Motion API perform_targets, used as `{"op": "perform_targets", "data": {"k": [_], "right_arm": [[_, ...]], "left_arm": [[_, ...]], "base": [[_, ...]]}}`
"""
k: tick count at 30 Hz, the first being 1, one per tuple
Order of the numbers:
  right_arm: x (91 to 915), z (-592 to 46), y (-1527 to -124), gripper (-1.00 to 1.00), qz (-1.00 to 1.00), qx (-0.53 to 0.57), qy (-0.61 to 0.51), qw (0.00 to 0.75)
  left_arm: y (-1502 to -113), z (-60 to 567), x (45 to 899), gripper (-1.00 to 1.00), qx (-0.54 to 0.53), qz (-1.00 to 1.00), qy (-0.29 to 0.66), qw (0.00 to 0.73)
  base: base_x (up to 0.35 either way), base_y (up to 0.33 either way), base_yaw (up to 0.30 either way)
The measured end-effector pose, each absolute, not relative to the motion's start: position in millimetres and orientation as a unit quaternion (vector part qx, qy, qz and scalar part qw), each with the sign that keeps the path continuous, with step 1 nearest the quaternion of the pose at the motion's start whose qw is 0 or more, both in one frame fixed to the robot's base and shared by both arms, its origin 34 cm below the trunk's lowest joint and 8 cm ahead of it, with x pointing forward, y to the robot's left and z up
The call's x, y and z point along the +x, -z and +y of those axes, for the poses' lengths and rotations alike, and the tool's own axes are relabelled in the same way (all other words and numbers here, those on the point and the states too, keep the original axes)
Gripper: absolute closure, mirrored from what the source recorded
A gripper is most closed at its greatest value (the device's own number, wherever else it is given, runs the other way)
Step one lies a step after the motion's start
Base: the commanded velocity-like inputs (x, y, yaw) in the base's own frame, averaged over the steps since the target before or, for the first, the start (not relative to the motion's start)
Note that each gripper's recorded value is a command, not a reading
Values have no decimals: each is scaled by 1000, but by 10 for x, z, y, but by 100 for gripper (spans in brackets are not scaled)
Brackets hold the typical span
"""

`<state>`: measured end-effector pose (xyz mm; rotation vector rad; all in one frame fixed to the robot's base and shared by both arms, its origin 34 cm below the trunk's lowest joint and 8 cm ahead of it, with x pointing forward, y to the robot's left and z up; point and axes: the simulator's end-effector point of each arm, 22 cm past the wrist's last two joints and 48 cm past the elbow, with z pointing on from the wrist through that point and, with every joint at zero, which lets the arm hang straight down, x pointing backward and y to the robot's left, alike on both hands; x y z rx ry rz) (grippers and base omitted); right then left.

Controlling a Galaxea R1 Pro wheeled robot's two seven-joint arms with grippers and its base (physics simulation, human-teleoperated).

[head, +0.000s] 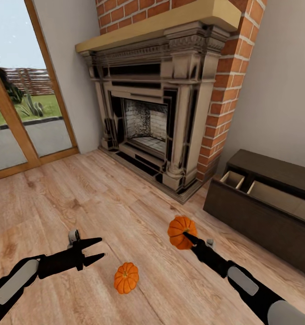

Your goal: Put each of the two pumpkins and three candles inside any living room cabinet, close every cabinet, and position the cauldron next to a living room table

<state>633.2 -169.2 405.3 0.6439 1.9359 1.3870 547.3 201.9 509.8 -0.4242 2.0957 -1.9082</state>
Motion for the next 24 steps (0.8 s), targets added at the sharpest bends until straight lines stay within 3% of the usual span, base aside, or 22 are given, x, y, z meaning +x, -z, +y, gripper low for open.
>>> {"op": "perform_targets", "data": {"k": [16,24], "right_arm": [[6301,-1763,-4750,100,673,187,-625,349],[6275,-1745,-4834,100,665,176,-638,345]], "left_arm": [[-4787,2565,5520,-100,-203,744,619,147],[-4172,2854,5387,-100,-262,790,542,116]], "base": [[0,0,0],[0,0,0]]}}
